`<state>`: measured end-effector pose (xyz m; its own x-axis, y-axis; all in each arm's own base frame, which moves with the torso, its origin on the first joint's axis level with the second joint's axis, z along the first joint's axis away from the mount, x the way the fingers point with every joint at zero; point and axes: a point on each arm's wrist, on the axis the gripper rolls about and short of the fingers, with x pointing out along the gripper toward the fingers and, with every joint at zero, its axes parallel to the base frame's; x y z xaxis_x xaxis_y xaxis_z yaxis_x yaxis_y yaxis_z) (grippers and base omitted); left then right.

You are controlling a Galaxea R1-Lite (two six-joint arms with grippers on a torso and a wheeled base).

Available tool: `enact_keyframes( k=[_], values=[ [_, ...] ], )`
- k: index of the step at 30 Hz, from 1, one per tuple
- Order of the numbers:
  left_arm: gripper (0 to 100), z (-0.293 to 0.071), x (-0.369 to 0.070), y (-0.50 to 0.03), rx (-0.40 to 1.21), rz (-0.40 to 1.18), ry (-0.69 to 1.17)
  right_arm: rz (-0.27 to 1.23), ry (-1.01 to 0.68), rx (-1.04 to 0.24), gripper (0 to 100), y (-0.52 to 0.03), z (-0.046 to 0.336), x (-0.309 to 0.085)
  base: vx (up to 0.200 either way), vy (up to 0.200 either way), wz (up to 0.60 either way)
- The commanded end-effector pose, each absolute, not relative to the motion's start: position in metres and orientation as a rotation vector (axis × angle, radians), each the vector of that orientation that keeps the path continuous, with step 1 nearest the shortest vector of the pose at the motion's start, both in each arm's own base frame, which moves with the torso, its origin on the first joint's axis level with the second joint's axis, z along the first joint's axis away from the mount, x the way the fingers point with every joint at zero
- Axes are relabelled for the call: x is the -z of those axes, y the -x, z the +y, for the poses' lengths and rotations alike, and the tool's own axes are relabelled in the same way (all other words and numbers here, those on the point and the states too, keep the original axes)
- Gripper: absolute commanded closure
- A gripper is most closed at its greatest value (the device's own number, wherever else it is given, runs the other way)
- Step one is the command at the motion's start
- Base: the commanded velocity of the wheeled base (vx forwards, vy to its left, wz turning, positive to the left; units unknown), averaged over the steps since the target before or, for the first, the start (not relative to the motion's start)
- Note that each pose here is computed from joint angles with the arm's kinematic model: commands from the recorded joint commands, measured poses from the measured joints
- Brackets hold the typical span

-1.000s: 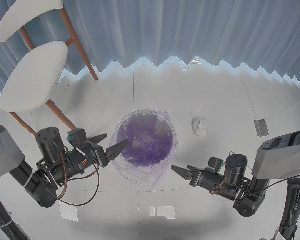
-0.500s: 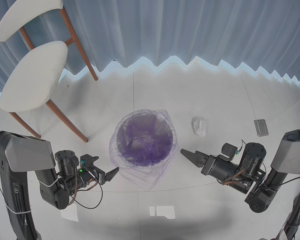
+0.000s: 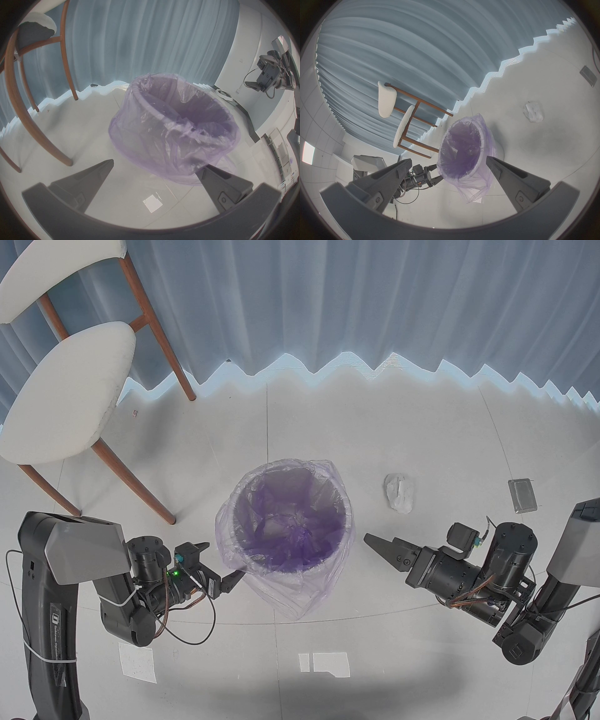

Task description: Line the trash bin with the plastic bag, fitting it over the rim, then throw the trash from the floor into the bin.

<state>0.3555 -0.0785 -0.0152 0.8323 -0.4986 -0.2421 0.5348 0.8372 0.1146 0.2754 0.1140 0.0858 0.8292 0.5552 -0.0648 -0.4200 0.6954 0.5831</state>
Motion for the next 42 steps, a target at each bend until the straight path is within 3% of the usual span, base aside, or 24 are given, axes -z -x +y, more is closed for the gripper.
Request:
enact_keyframes(
  k=[1,3,4,23,36,37,40,42],
  values=[
    [0,-0.085,0.023,-0.365,0.567,0.193,-0.182,0.23,-0.588,-0.558,0,-0.274,0.114,-0.088,0.0,0.0,0.0],
    [0,-0.089,0.023,-0.364,0.594,0.192,-0.181,0.229,-0.588,-0.558,0,-0.274,0.114,-0.088,0.0,0.0,0.0],
    [100,-0.089,0.023,-0.363,0.609,0.191,-0.178,0.232,-0.588,-0.557,0,-0.274,0.114,-0.088,0.0,0.0,0.0],
    [100,-0.096,0.06,-0.364,0.66,0.286,-0.094,0.239,-0.586,-0.555,0,-0.274,0.114,-0.085,0.0,0.0,0.0],
    [100,-0.103,0.066,-0.366,0.601,0.327,0.002,0.249,-0.583,-0.552,0,-0.275,0.115,-0.082,0.0,0.0,0.0],
    [0,-0.102,0.065,-0.364,0.59,0.33,0.004,0.25,-0.583,-0.551,0,-0.275,0.115,-0.082,0.0,0.0,0.0],
    [0,-0.104,0.037,-0.361,0.596,0.279,0.014,0.255,-0.578,-0.546,0,-0.275,0.114,-0.08,0.0,0.0,0.0],
    [0,-0.103,-0.005,-0.345,0.613,0.227,0.046,0.26,-0.579,-0.543,0,-0.274,0.113,-0.08,0.0,0.0,0.0]
  ],
)
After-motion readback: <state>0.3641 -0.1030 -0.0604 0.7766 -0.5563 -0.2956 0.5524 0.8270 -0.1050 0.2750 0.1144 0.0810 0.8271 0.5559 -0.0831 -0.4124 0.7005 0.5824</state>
